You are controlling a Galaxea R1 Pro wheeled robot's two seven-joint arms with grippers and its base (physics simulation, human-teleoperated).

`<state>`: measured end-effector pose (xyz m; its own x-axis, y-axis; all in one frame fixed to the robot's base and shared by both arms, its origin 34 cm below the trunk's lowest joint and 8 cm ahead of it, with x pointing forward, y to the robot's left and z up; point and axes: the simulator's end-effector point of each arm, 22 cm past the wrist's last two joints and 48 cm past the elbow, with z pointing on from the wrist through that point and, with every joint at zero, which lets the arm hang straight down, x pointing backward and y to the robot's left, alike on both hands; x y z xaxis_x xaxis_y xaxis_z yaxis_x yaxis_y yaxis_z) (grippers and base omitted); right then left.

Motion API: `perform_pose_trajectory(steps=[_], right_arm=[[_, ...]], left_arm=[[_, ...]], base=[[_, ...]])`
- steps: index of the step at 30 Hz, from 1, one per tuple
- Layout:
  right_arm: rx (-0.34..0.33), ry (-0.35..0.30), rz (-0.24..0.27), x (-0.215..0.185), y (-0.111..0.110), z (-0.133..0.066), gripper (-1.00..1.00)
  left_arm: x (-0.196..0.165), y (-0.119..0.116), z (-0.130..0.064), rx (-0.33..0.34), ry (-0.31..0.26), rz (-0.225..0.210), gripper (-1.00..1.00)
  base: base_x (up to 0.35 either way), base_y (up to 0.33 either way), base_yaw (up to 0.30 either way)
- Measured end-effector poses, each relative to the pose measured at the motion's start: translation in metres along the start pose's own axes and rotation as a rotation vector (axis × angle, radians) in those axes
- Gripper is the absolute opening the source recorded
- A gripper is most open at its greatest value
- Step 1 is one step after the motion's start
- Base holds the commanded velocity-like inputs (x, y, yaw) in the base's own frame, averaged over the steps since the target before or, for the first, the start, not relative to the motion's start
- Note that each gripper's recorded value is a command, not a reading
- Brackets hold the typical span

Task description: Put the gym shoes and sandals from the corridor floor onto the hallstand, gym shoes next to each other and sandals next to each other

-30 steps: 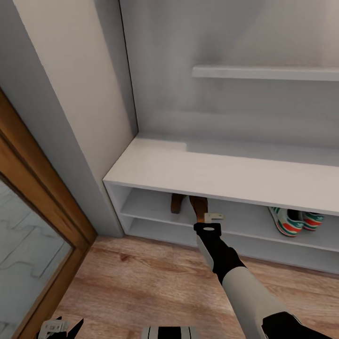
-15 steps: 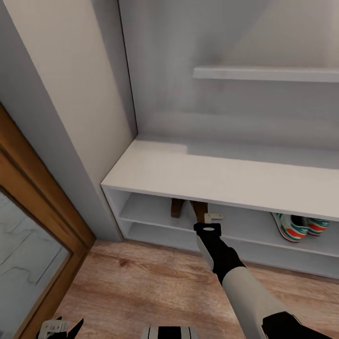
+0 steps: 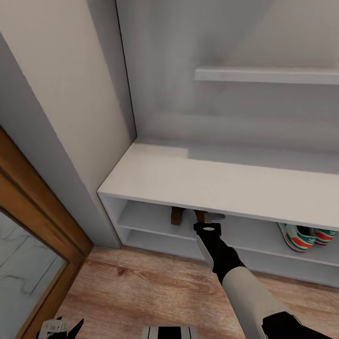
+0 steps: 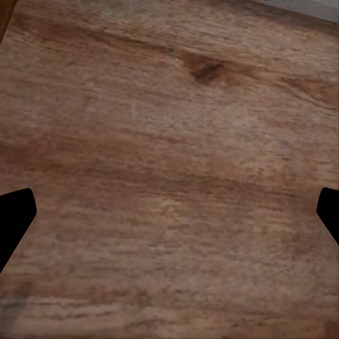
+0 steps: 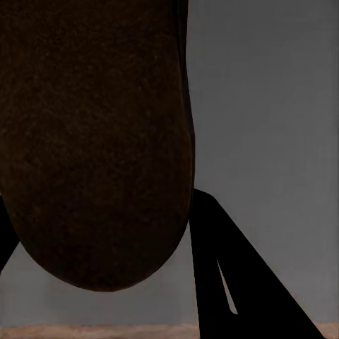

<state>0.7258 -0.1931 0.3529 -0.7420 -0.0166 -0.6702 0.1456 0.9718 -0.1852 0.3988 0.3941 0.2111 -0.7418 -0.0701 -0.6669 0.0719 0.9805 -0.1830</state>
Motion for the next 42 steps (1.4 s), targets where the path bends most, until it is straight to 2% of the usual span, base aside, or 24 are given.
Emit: perform_pose_trajectory(steps=[6,42], right_arm=[[-0.001,0.015,-0.004,0.010,0.002,0.006,-1.00],[-0.001,0.028,-0.009,0.018,0.003,0.010,-1.00]], left_arm=[[0.007,0.001,0.002,-0.001,0.012,-0.003,1.00],[0.012,0.001,0.002,-0.002,0.022,-0.006,1.00]], base=[[0.001,0.000,0.000],[0.015,0.008,0.000]])
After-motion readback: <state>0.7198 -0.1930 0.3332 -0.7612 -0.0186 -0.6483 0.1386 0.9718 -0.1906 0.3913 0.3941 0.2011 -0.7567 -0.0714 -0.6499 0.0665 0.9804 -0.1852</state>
